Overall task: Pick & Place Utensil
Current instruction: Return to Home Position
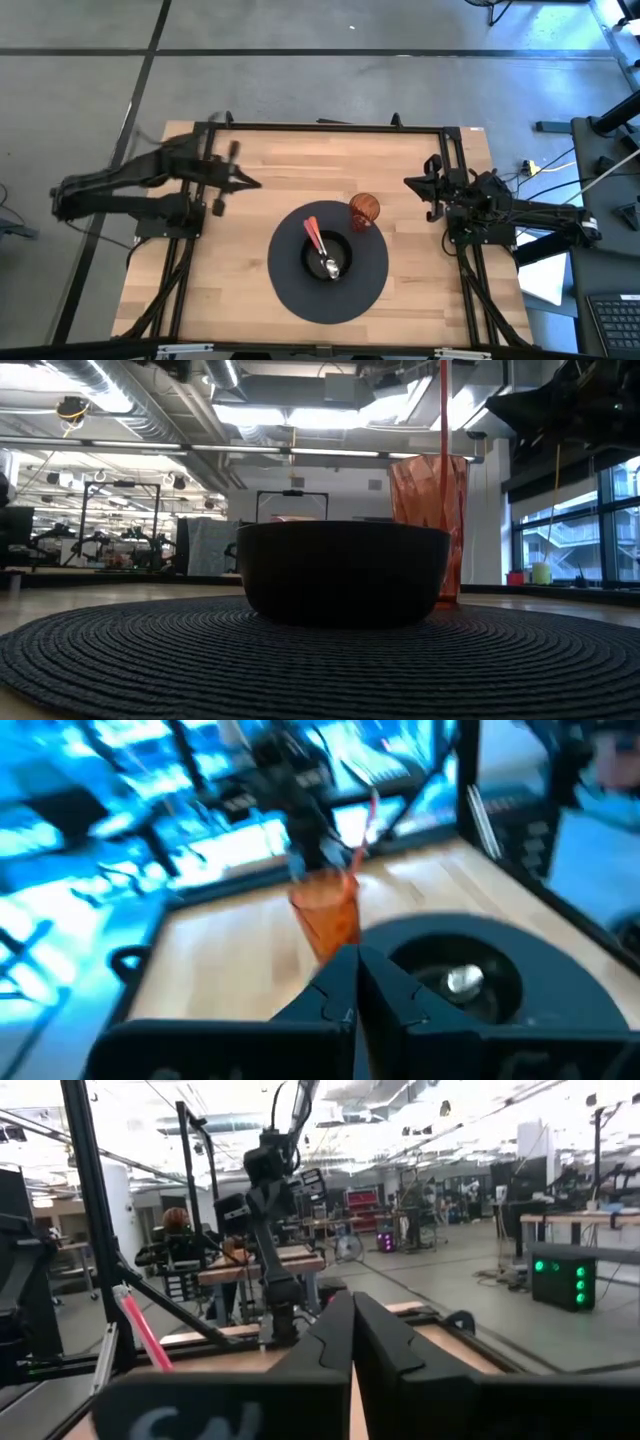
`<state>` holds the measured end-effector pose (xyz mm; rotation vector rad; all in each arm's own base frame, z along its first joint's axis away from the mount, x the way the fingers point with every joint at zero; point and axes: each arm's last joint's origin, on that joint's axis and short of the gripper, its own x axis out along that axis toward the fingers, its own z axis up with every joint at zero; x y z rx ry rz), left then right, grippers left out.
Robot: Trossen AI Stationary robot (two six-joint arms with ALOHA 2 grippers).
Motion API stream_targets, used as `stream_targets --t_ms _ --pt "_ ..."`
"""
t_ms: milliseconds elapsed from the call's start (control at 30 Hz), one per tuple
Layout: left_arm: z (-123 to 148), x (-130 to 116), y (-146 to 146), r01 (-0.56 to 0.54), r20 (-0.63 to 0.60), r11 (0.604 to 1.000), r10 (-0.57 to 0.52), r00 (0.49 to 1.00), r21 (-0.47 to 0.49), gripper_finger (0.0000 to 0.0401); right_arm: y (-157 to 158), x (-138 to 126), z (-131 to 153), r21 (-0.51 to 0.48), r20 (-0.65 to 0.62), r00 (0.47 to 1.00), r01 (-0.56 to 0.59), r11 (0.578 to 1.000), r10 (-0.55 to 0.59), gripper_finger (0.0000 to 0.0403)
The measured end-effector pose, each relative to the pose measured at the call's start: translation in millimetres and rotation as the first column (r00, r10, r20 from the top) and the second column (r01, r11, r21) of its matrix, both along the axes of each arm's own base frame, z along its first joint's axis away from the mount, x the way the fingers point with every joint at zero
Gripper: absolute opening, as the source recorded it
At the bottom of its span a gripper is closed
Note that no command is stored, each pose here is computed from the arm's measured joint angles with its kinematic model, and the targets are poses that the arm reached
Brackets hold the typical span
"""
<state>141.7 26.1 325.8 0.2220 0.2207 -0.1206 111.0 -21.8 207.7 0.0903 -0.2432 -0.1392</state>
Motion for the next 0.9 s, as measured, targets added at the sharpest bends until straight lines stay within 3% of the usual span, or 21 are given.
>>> stream_targets --t_ms 133,300,467,700,900 --pt "-14 -36 -7 -0.072 0.129 0.997 0.076 0.989 -0.036 0.0002 1 -2 2 -0.039 0.013 1.0 0.007 0.999 -0.007 0.0003" --pt "-45 -52 -9 -0.127 0.306 0.974 0.18 0.935 -0.185 0.0002 2 -3 2 -0.144 0.002 1.0 -0.019 0.989 0.019 0.0002" --pt "-75 -52 -9 -0.124 0.29 0.971 0.181 0.94 -0.204 0.0003 2 -3 1 -0.142 -0.006 1.0 -0.011 0.99 0.01 0.0002" --pt "-82 -73 -15 -0.101 0.329 0.974 0.165 0.93 -0.203 0.0003 3 -11 2 -0.148 0.01 1.0 -0.008 0.989 0.009 0.0001" --pt "-94 -63 -15 -0.07 0.348 0.977 0.138 0.927 -0.201 0.0003 5 -15 3 -0.168 0.024 1.0 -0.004 0.986 0.008 0.0001"
